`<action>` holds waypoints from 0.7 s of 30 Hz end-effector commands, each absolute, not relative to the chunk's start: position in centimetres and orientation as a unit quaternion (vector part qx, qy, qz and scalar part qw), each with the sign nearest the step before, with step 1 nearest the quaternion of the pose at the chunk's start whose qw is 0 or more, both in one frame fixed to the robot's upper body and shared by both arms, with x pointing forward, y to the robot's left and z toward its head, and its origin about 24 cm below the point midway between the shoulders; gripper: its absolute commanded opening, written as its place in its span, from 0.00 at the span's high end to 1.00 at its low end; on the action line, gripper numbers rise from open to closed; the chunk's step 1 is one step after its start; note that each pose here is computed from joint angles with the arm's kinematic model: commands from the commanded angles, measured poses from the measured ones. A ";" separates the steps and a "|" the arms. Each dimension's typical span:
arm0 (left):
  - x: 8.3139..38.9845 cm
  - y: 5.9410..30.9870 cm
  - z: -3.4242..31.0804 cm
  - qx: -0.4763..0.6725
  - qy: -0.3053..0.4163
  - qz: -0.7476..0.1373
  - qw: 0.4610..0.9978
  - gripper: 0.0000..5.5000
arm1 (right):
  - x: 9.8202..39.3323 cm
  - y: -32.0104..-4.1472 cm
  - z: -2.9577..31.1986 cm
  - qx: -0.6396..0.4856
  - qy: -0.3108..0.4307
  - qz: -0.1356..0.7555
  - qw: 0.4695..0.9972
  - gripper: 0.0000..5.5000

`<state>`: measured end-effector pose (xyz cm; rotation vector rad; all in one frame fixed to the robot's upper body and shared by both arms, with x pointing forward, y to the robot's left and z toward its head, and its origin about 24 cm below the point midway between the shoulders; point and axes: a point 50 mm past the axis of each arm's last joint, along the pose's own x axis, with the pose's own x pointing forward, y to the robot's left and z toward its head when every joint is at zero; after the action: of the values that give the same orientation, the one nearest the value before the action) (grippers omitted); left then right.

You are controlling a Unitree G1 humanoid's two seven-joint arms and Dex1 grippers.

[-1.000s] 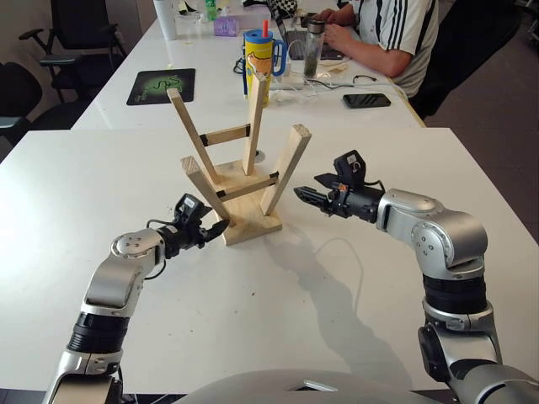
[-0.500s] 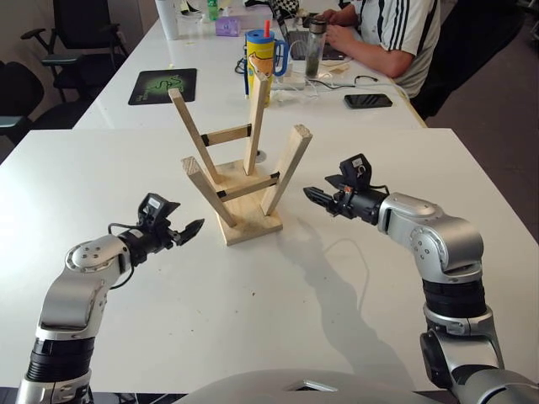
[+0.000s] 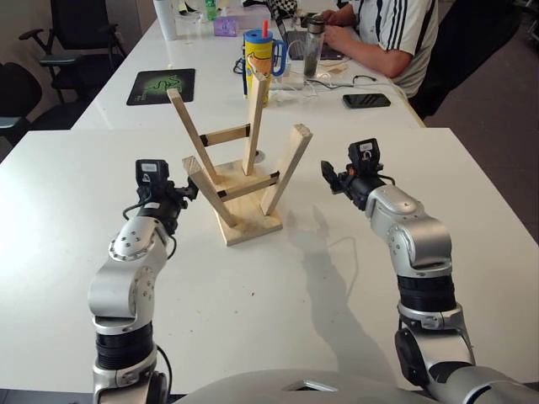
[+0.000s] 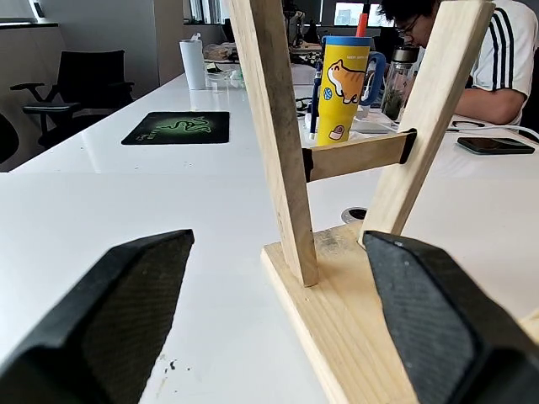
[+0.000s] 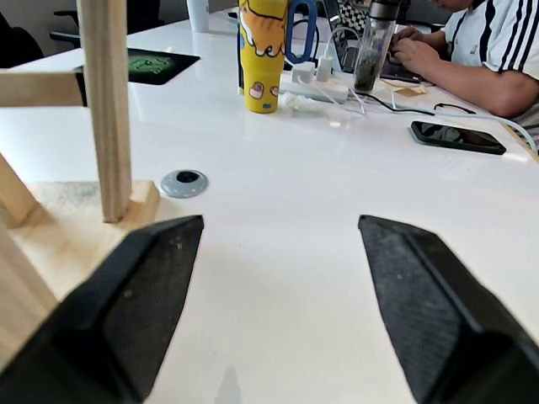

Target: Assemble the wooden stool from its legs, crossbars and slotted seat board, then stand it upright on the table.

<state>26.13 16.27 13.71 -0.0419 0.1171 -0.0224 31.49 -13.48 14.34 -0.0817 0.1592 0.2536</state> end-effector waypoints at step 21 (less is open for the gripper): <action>28.7 18.0 15.1 -0.018 0.046 0.107 0.993 0.32 | 30.7 -13.5 13.9 -0.018 0.097 0.208 0.973 0.38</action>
<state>28.43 17.61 14.90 -0.0482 0.1038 0.1941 29.10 -11.25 13.56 -0.0625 0.1887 0.5727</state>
